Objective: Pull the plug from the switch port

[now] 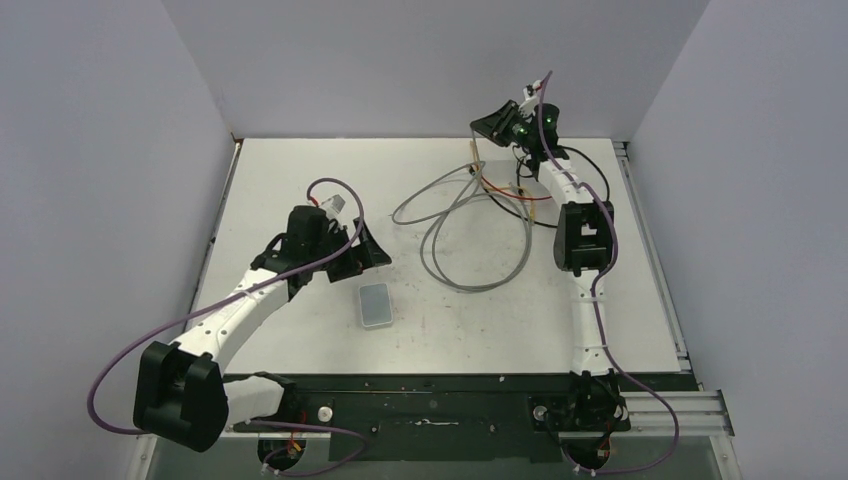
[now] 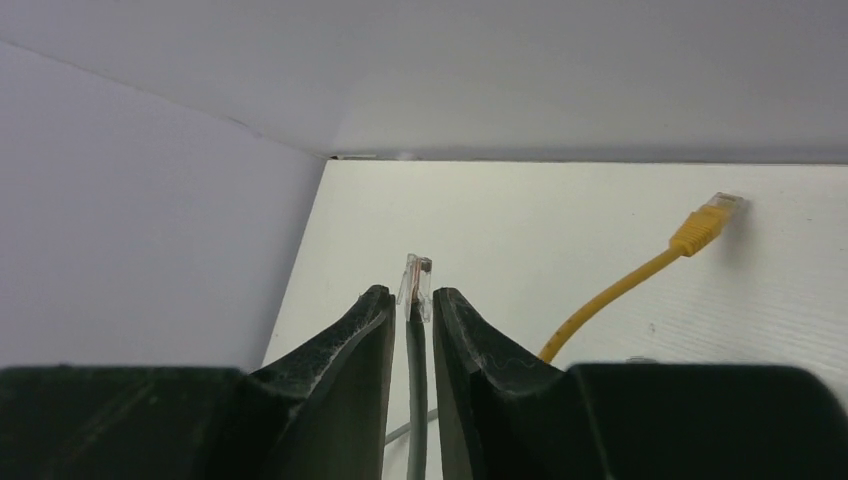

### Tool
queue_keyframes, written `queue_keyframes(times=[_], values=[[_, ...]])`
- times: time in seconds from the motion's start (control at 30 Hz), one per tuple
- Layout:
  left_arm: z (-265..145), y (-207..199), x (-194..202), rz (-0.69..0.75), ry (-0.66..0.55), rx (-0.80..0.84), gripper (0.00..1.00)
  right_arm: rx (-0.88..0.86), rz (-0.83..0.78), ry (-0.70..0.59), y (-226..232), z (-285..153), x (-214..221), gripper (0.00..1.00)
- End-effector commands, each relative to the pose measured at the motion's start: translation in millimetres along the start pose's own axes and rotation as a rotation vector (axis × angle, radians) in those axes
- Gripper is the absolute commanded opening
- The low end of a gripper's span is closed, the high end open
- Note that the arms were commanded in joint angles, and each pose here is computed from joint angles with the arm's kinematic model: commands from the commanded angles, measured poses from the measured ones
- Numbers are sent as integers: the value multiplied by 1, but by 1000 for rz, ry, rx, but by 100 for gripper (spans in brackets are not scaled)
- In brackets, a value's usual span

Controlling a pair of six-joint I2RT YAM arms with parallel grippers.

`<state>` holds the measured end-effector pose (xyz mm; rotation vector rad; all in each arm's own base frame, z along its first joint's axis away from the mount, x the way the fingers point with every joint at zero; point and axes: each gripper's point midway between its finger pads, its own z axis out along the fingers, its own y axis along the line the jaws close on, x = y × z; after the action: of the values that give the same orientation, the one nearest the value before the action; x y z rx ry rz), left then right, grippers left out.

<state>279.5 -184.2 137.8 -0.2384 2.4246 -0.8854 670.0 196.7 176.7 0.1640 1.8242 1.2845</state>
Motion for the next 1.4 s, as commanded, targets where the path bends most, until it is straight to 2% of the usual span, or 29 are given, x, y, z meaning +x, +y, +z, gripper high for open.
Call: queue_keyframes(times=[0.0,0.27,0.43,0.67,0.83,1.0,1.2,1.37], values=[[-1,-39,-25,49,-59,111,86,54,-88,-57,0,-7,-22,26],[3,-43,-22,57,-52,122,86,135,-152,-50,-2,-17,-30,39],[3,-41,-20,60,-48,118,86,162,-172,-43,2,-25,-33,55],[2,-36,-16,55,-50,111,86,219,-203,-68,36,-54,-44,85],[2,-34,-14,51,-51,110,86,245,-207,-57,65,-81,-33,94],[4,-33,-12,51,-44,115,86,274,-218,0,91,-107,7,97],[2,-32,-9,55,-41,119,86,292,-285,178,126,-134,105,97],[0,-26,-2,56,-37,107,88,299,-322,413,135,-178,206,95]])
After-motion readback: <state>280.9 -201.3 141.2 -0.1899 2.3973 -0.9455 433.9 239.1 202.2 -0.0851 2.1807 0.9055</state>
